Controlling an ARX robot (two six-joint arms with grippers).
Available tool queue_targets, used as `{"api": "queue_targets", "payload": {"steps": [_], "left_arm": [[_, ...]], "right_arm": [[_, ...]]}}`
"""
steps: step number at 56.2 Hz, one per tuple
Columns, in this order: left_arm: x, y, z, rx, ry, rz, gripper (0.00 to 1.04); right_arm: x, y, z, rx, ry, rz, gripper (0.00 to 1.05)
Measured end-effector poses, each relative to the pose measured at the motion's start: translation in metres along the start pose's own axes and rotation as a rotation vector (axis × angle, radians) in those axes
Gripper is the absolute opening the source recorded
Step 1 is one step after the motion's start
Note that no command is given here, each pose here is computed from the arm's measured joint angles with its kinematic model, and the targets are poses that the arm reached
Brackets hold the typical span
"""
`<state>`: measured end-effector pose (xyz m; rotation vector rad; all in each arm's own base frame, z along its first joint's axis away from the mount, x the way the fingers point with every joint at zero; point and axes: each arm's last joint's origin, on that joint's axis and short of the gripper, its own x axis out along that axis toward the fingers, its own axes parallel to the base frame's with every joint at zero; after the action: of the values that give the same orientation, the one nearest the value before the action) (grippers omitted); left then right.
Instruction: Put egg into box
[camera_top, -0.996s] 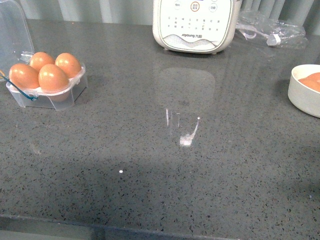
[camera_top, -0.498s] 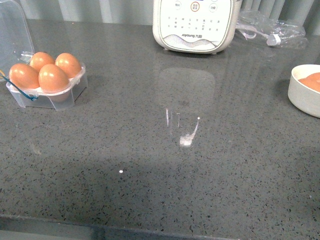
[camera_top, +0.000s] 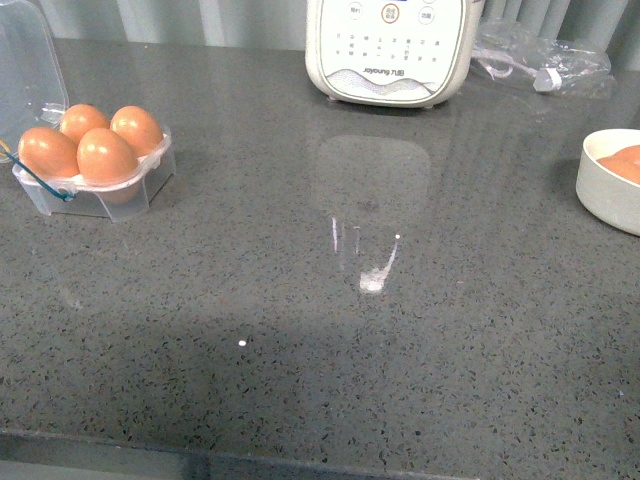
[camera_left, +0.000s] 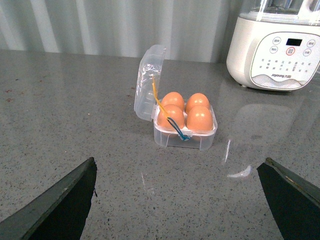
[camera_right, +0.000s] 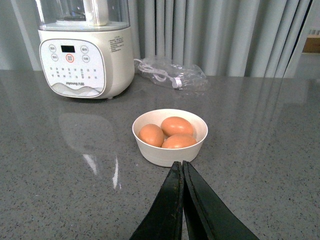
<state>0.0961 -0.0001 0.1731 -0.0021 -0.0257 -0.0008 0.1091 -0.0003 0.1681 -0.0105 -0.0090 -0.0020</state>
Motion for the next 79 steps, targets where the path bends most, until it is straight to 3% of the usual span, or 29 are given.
{"api": "queue_targets", "payload": {"steps": [21, 32, 46, 52, 73, 79], "left_arm": [[0.000, 0.000, 0.000, 0.000, -0.001, 0.000, 0.98], [0.000, 0.000, 0.000, 0.000, -0.001, 0.000, 0.98], [0.000, 0.000, 0.000, 0.000, -0.001, 0.000, 0.98], [0.000, 0.000, 0.000, 0.000, -0.001, 0.000, 0.98], [0.000, 0.000, 0.000, -0.002, 0.008, 0.003, 0.98], [0.002, 0.001, -0.006, -0.055, 0.379, 0.125, 0.98]], "right_arm": [[-0.011, 0.000, -0.003, -0.001, 0.007, 0.000, 0.04], [-0.011, 0.000, -0.003, 0.000, 0.007, 0.000, 0.34], [-0.011, 0.000, -0.003, 0.000, 0.007, 0.000, 0.85], [-0.011, 0.000, -0.003, 0.001, 0.007, 0.000, 0.99], [-0.011, 0.000, -0.003, 0.001, 0.007, 0.000, 0.97], [-0.011, 0.000, -0.003, 0.001, 0.007, 0.000, 0.97]]}}
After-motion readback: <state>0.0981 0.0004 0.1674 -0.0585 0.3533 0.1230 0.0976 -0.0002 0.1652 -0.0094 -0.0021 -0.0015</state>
